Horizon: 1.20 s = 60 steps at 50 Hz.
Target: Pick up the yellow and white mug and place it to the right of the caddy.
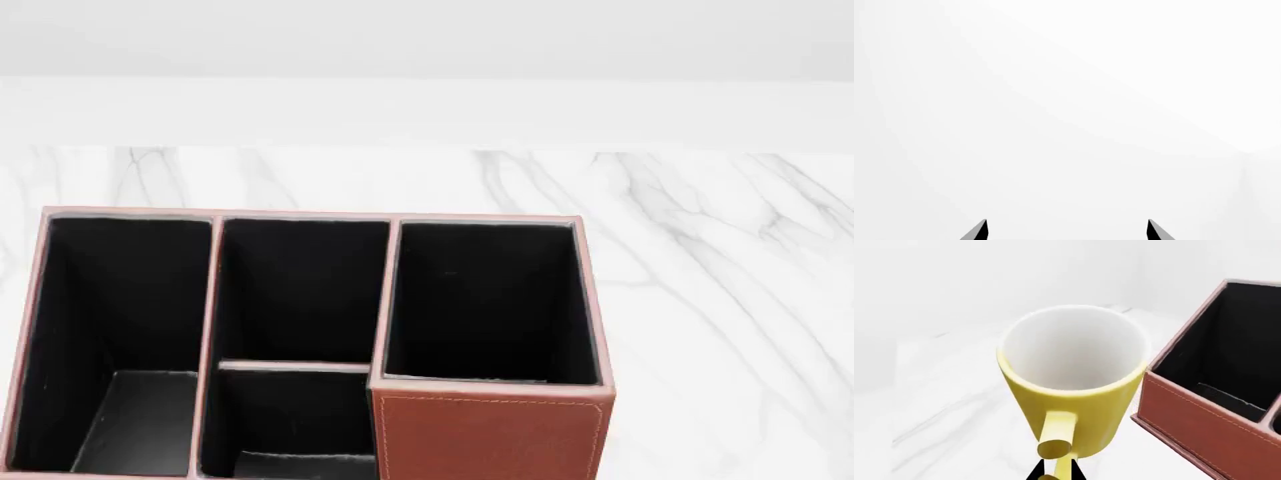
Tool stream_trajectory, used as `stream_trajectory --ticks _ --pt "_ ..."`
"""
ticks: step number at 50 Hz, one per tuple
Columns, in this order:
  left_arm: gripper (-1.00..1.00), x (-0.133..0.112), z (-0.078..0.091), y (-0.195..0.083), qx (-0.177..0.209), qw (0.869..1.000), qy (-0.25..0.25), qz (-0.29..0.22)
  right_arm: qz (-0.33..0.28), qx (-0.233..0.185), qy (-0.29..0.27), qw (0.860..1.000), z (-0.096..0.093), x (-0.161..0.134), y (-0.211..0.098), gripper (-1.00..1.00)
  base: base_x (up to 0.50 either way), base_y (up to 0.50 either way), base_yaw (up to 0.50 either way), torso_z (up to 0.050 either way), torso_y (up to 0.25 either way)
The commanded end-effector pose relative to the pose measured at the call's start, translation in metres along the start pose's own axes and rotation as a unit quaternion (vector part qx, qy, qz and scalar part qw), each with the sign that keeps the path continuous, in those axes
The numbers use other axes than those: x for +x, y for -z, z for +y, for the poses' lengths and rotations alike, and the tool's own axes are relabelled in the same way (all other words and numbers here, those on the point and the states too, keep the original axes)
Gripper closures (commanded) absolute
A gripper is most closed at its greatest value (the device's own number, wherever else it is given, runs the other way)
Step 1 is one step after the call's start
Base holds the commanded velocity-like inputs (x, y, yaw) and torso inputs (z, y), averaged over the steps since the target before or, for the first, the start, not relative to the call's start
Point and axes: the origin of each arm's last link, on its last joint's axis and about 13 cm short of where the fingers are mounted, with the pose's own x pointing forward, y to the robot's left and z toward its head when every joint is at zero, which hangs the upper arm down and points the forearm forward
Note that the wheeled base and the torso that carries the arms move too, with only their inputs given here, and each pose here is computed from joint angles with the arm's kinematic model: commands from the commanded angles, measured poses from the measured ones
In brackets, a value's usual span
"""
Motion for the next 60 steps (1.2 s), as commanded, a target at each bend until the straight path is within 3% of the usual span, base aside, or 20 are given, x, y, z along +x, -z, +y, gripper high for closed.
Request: stream_trajectory --ticks 1,21,41,60 --pt "-1.00 -0.001 0.001 0.000 -0.001 1.000 0.018 0.007 -0.063 -0.042 0.007 0.997 -0.008 0.002 -0.018 1.00 0.00 0.00 0.00 0.000 0.000" --pt "-1.00 -0.001 0.000 0.000 0.000 1.000 0.018 0.006 -0.135 -0.047 0.023 0.989 -0.015 -0.023 -0.057 1.00 0.00 0.00 0.00 0.000 0.000" --pt "-1.00 0.001 0.002 -0.001 -0.002 1.000 0.017 0.005 -0.210 -0.054 0.094 0.972 -0.038 -0.041 -0.097 1.00 0.00 0.00 0.00 0.000 0.000" --pt "-1.00 0.001 0.002 -0.001 -0.003 1.000 0.014 0.006 -0.286 -0.072 0.162 0.942 -0.053 -0.057 -0.126 1.00 0.00 0.00 0.00 0.000 0.000"
